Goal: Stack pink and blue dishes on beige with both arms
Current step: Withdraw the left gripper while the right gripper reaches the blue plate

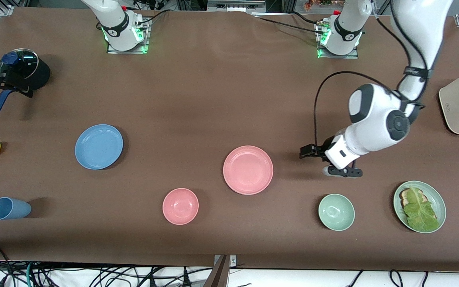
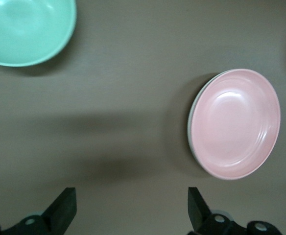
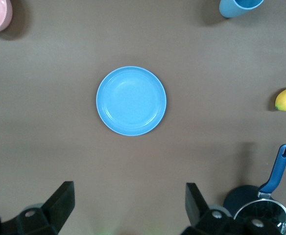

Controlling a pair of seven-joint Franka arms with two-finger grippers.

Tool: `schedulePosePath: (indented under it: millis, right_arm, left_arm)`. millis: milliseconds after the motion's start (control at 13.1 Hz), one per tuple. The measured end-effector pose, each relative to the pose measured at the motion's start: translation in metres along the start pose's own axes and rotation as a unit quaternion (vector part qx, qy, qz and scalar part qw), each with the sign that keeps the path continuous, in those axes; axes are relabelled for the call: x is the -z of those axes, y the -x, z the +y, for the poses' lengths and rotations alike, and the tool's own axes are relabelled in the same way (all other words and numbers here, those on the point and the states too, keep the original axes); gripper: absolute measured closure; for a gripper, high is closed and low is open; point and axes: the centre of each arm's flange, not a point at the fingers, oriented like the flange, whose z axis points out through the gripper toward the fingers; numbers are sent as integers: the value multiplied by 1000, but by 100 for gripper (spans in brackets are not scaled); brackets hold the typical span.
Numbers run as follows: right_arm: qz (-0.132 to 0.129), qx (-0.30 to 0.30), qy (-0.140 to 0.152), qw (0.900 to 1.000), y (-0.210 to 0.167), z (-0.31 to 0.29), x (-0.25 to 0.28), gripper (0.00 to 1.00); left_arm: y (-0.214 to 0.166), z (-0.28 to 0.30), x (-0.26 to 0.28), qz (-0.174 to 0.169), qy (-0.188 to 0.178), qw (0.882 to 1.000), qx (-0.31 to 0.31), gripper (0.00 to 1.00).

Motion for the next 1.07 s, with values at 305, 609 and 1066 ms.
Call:
schedulePosePath:
  millis: [305, 609, 1066]
  right_arm:
    - [-43, -2, 1, 999, -5, 2, -30, 0]
    - [-91, -11, 3, 996, -39, 12, -107, 0]
    - [-118, -53, -76, 989, -74, 76, -259, 0]
  left_arm:
    - [-5, -39, 60, -26, -61, 998, -20, 0]
    - [-5, -100, 108, -48, -66, 995, -56, 0]
    - [24, -132, 187, -56, -104, 992, -51, 0]
